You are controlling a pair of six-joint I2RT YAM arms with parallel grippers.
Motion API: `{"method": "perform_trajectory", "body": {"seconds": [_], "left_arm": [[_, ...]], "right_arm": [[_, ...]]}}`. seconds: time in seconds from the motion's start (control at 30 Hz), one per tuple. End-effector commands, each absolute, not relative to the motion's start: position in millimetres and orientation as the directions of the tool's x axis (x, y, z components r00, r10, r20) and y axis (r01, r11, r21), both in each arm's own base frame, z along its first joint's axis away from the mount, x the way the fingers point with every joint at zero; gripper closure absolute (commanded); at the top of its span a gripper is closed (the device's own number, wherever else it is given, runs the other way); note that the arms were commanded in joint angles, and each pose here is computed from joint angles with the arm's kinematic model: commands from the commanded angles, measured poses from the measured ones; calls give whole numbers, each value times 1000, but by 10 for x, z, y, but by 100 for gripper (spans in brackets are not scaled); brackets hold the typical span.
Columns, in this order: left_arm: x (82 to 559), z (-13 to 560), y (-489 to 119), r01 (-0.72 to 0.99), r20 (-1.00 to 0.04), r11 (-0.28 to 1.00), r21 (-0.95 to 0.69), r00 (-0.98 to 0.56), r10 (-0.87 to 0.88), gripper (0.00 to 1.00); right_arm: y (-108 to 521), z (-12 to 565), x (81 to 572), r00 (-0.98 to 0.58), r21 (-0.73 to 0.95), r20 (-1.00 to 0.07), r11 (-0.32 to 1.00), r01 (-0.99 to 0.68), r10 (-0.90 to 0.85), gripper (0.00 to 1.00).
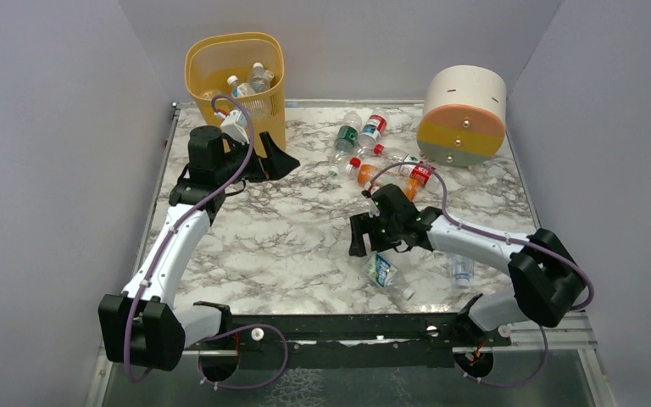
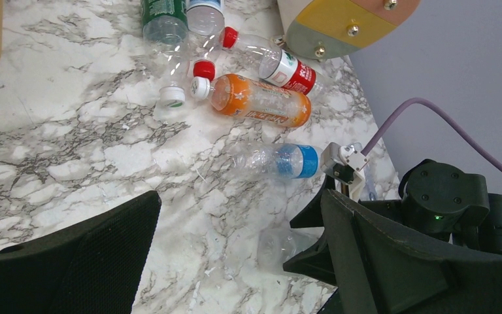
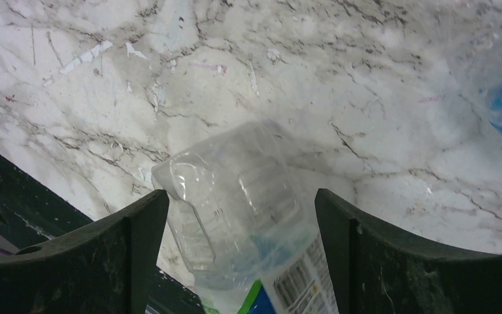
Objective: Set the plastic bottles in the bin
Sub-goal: Pick up the plastic bottle at the center of the board.
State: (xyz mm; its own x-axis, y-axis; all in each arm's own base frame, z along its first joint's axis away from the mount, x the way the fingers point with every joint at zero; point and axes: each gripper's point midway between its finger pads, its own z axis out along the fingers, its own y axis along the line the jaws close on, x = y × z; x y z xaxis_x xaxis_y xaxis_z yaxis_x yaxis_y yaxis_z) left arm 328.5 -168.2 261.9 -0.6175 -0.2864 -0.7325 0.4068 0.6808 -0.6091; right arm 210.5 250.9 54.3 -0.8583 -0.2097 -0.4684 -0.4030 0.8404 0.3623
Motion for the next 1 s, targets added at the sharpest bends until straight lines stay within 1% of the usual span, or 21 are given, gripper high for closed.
{"method": "perform_trajectory", "body": {"seconds": [0.0,0.17,0.37,0.4,0.43,0.53,0.63,0.83,0.97], "left_arm": [[3265,2721,-1656,420,-757,695,-583,-591,-279,1],[3245,2746,-1636,417,-762,703,-576,-587,-275,1],[3210,2779,-1608,415,-770,715,-562,-579,-269,1],[3205,2783,-1607,415,-770,715,-562,-579,-269,1],[3200,2781,-1605,413,-769,716,-563,-580,-270,1],[3190,2789,-1604,414,-769,716,-562,-580,-269,1],[3187,2794,-1597,414,-771,718,-559,-578,-267,1],[3172,2790,-1603,414,-768,715,-563,-581,-269,1],[3148,2787,-1599,413,-767,716,-563,-583,-267,1]], "right_arm": [[2812,700,2263,-846,430,-504,798,-422,-176,20],[3036,708,2360,-851,473,-494,767,-433,-176,30],[3100,718,2399,-848,477,-501,761,-439,-174,31],[3095,730,2398,-847,475,-501,762,-439,-176,30],[3090,759,2394,-845,474,-505,760,-444,-178,27],[3034,836,2331,-840,464,-506,760,-456,-196,12],[2937,930,2270,-829,429,-519,776,-462,-207,5],[2722,865,2060,-838,333,-488,835,-439,-245,3],[2711,787,1833,-845,313,-462,842,-440,-269,3]]}}
